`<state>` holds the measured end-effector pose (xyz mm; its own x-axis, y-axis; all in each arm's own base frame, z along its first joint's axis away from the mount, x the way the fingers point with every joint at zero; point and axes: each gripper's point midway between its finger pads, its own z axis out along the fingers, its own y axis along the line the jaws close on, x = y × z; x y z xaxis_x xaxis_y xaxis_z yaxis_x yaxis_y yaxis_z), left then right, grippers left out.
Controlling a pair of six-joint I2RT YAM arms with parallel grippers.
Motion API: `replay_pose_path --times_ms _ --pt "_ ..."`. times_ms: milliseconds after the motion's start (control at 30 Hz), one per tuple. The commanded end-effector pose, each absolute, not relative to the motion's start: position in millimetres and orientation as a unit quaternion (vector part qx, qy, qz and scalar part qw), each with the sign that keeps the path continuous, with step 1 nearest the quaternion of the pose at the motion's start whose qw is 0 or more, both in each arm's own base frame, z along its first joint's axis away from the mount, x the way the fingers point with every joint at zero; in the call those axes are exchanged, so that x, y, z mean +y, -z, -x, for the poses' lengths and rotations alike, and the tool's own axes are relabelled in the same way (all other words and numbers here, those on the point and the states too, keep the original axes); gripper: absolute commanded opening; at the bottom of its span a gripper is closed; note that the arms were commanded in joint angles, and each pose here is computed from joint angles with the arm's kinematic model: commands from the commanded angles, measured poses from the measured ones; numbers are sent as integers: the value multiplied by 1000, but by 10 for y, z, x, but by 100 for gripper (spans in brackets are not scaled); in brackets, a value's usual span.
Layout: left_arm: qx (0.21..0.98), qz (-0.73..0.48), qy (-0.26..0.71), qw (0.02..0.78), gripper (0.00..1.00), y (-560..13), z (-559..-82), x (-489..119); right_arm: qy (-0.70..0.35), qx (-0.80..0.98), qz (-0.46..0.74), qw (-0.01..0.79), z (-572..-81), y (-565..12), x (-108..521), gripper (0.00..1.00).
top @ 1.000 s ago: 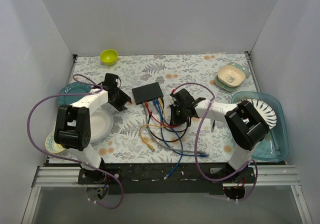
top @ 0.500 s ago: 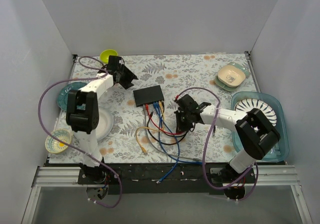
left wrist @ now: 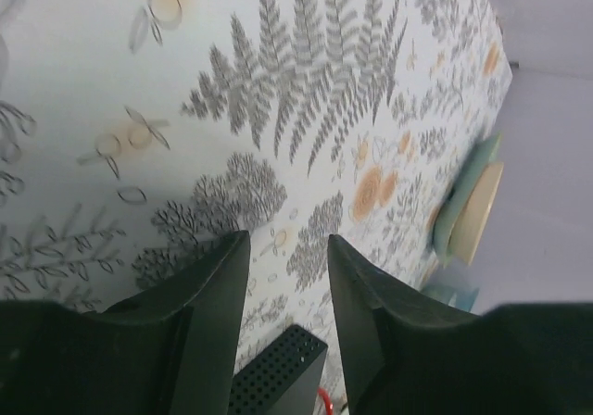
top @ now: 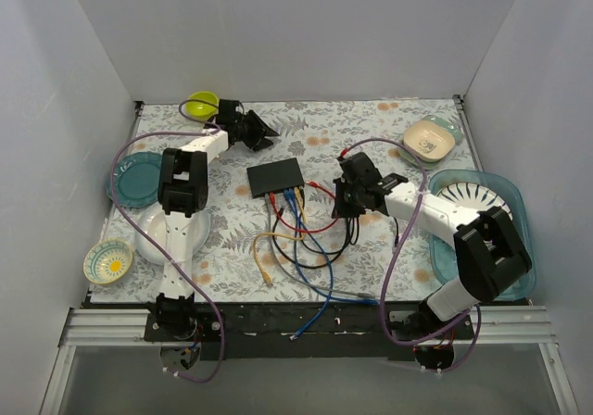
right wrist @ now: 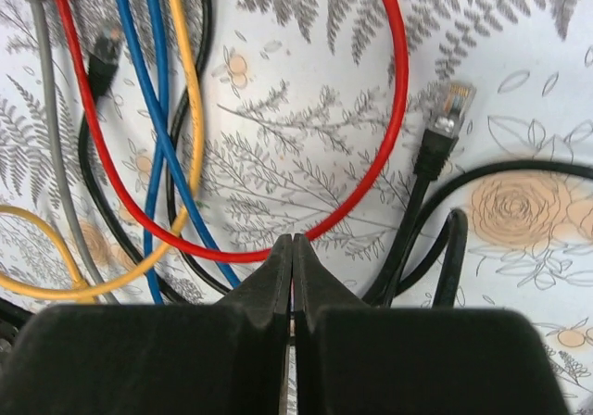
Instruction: Pull the plug from the switch port
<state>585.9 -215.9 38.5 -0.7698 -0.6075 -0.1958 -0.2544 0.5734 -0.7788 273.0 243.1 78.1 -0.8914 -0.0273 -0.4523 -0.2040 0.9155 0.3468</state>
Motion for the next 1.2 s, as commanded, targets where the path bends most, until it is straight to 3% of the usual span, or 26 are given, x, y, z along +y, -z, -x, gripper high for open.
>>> replay_pose_path --times_ms 0,267,367,533,833,1000,1167 --pt "878 173 415 167 40 -337 -5267 -2462 -207 948 49 237 -2616 -843 2342 1" --pt "900 135 408 68 38 -133 -3954 -2827 -236 942 53 234 -2652 -922 2483 1" --pt "899 137 412 59 39 -199 -3668 -2827 -250 936 55 243 -2690 -999 2541 1" --pt "896 133 414 85 39 -388 -3510 -2734 -266 927 58 256 -2701 -1096 2578 1" --pt "865 151 451 159 42 -1246 -3516 -2644 -301 931 85 189 -2353 -807 2630 1" --pt "861 135 475 122 42 -1290 -3190 -2817 -285 945 91 133 -2169 -505 2574 1" --pt "879 128 454 71 41 -944 -2833 -2893 -265 952 85 127 -2280 -345 2593 1"
